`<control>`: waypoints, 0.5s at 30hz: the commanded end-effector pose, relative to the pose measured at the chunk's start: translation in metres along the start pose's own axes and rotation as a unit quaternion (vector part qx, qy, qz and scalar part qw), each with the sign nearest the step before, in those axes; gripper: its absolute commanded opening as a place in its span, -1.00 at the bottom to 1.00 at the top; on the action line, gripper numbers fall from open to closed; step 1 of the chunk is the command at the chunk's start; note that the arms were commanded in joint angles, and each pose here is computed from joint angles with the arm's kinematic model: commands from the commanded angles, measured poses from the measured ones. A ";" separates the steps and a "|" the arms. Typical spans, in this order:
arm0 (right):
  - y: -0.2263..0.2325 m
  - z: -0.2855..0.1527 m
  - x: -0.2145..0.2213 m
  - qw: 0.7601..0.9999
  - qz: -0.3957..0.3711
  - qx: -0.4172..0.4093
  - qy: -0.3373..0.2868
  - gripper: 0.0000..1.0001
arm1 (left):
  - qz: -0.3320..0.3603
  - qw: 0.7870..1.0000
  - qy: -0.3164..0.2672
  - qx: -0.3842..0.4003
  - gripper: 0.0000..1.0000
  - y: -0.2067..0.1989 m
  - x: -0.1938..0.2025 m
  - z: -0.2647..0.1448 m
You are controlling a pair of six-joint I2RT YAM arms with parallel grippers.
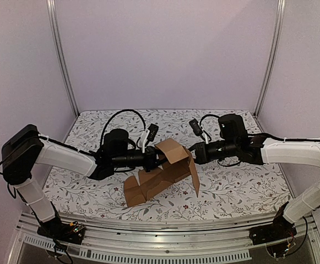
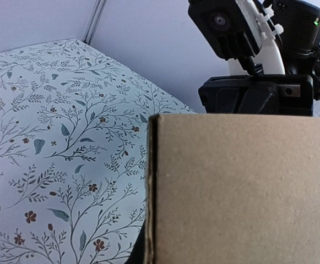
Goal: Fold the paper box
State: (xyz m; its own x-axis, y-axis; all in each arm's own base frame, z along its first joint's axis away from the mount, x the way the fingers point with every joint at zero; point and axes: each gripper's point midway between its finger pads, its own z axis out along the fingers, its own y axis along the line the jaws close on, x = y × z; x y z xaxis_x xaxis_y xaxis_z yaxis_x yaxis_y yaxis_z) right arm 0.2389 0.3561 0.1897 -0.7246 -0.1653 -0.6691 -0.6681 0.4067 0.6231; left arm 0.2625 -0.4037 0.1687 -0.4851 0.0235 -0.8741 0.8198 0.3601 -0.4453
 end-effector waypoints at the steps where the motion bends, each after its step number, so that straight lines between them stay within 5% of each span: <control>1: 0.036 0.003 0.000 0.998 -0.035 -0.053 0.012 -1.00 | -0.002 1.000 -0.020 0.007 -1.00 0.001 -0.014 0.000; 15: 0.068 0.009 -0.002 0.992 -0.086 -0.093 0.011 -1.00 | -0.008 0.999 -0.002 0.032 -1.00 -0.007 -0.009 0.011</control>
State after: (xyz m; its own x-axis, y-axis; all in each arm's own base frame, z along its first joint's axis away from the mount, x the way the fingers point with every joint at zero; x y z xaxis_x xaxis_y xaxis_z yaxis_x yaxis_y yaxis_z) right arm 0.2333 0.3621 0.1945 -0.6877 -0.1956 -0.6991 -0.7092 0.3868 0.5894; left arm 0.2573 -0.4045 0.1699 -0.5061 0.0325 -0.8619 0.8243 0.3125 -0.4722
